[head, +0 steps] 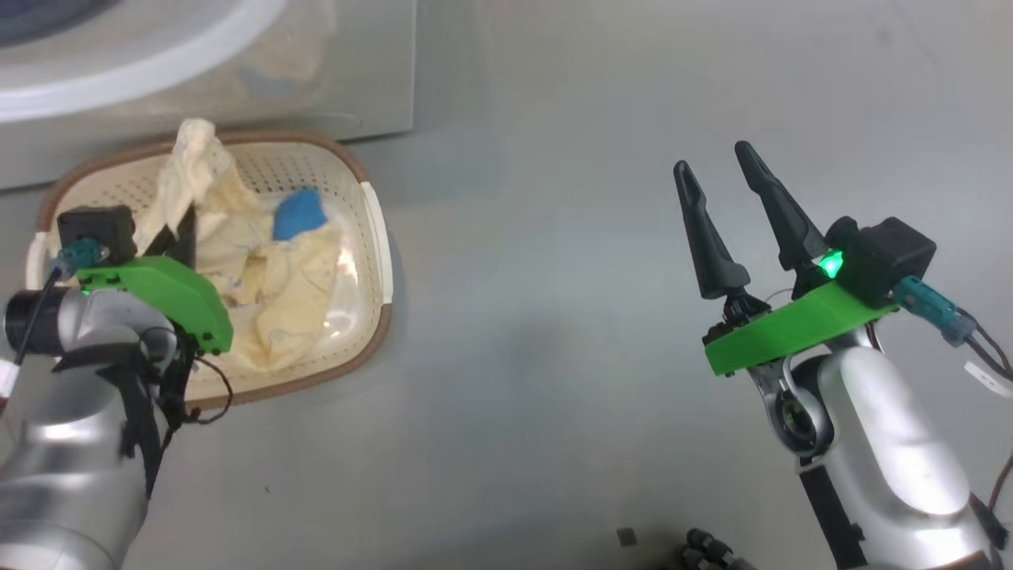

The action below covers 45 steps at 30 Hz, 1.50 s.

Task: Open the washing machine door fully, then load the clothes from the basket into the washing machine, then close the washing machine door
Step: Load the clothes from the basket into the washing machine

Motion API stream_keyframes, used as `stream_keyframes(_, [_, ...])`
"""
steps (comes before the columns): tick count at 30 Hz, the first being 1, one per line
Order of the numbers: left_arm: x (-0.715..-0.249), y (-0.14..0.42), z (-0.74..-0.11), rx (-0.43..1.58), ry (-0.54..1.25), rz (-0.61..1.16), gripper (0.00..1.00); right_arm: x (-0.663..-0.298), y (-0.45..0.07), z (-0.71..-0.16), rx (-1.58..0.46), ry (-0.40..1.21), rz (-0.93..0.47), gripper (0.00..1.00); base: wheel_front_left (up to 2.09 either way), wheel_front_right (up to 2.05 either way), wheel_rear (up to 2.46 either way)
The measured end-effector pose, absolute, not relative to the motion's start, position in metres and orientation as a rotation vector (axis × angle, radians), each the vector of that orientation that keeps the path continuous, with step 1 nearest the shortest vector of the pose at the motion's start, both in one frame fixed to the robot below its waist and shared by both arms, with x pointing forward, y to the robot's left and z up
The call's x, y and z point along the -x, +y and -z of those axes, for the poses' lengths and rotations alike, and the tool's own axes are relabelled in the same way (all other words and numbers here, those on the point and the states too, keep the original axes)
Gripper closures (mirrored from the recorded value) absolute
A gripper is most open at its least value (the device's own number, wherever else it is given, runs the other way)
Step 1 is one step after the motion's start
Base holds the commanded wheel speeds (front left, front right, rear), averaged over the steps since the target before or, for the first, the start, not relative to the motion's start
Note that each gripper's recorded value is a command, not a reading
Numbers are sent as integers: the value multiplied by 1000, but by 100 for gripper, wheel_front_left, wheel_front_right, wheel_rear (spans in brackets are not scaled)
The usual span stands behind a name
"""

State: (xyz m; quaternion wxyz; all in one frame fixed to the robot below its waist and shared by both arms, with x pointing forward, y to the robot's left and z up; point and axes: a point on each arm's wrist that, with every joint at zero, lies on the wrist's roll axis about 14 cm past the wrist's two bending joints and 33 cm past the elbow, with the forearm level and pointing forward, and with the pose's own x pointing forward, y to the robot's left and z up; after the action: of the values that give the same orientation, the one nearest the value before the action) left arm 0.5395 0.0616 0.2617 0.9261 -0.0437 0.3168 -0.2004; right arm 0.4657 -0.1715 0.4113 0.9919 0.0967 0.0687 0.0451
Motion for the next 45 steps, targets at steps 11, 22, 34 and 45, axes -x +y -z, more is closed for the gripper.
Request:
stream_keyframes(11, [-520,93,-400,93,251,352,100,-436,-153,-455,-221,64,-133,0,0,0,0])
stream_keyframes(22, [-459,132,-483,65,17,255,100,-410,-135,-485,-233,3,-182,0,0,0,0])
stream_keyframes(34, [-400,161,-522,86,-98,163,100,-382,-123,-503,-243,-40,-219,0,0,0,0])
stream_keyframes(45, [-394,163,-531,113,-135,140,100,-379,-121,-500,-247,-31,-221,0,0,0,0])
